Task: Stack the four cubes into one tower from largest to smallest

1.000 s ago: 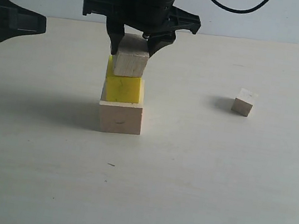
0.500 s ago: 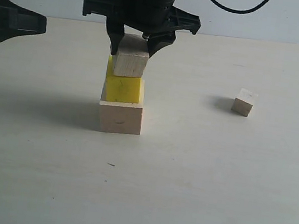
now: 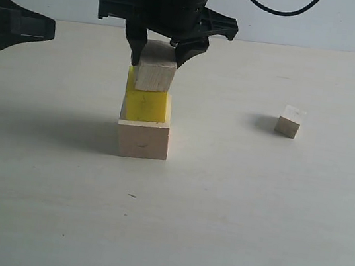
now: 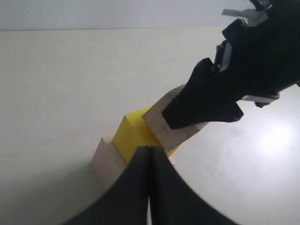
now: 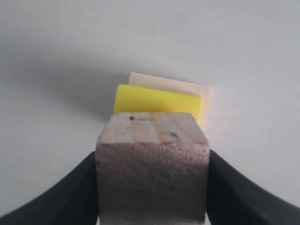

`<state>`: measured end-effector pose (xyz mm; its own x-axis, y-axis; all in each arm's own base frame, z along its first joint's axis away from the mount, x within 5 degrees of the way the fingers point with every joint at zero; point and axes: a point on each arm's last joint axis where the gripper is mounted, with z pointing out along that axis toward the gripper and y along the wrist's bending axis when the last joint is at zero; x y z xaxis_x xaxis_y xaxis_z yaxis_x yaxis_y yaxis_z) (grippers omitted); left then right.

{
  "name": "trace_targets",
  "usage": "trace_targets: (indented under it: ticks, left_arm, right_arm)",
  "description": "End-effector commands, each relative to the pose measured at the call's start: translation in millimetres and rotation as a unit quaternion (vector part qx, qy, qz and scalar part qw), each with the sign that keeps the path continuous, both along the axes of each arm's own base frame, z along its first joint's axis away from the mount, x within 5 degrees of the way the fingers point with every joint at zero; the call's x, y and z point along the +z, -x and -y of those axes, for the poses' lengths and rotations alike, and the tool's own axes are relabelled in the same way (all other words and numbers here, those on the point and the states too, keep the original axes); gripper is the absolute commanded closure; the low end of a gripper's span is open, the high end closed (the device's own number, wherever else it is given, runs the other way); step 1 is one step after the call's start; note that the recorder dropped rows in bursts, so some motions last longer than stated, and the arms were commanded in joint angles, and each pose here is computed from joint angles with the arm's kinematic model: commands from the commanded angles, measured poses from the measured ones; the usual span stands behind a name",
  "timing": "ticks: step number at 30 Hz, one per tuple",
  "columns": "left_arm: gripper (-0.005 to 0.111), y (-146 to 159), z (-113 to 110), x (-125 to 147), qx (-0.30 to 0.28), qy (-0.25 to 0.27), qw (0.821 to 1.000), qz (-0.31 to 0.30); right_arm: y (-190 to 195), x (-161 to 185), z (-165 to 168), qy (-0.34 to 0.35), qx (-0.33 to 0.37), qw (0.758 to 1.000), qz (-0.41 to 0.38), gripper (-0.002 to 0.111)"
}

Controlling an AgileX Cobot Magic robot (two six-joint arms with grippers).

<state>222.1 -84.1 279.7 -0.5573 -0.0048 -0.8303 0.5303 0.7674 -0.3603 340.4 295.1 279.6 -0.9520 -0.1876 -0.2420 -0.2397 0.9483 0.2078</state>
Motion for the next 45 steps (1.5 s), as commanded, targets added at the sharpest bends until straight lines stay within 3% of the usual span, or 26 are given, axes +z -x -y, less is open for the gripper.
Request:
trace_targets:
  ticks: [1,11,19,22,28,29,36,45]
  left_arm:
    - [0.107,0.7,-0.7,1.1,0.004,0.002,1.000,0.003]
    - [0.107,0.7,-0.7,1.1,0.004,0.002,1.000,0.003]
    - [0.107,0.7,-0.7,1.1,0.004,0.002,1.000,0.003]
    - [0.107,0.7,-0.7,1.1,0.004,0.002,1.000,0.003]
    - [0.107,0.7,-0.7,1.1,0.004,0.002,1.000,0.003]
    - [0.107,0.7,-0.7,1.1,0.004,0.002,1.000,0.003]
    - [0.107,1.2,-0.1,1.1,0.001,0.003,1.000,0.002]
    - [0.107,0.1,-1.2,1.0,0.008,0.000,1.000,0.004]
  right_arm:
    - [-0.2,3.3,1.2,0.000,0.008,1.000,0.010,0.040]
    - [2.6,12.5,0.6,-0.021,0.007,1.000,0.014,0.036]
    - [10.4,71.9,10.0,-0.060,0.007,0.995,0.082,0.037]
    - [6.2,86.4,18.7,-0.032,0.002,0.991,0.134,0.048]
    - [-2.0,86.1,28.1,0.045,0.045,0.980,0.190,0.104]
    - [-2.0,86.1,28.1,0.047,0.049,0.979,0.191,0.108]
    - [-15.1,81.7,46.0,0.061,0.033,0.980,0.186,0.108]
    - [-18.9,26.6,64.5,0.064,0.028,0.995,0.073,0.108]
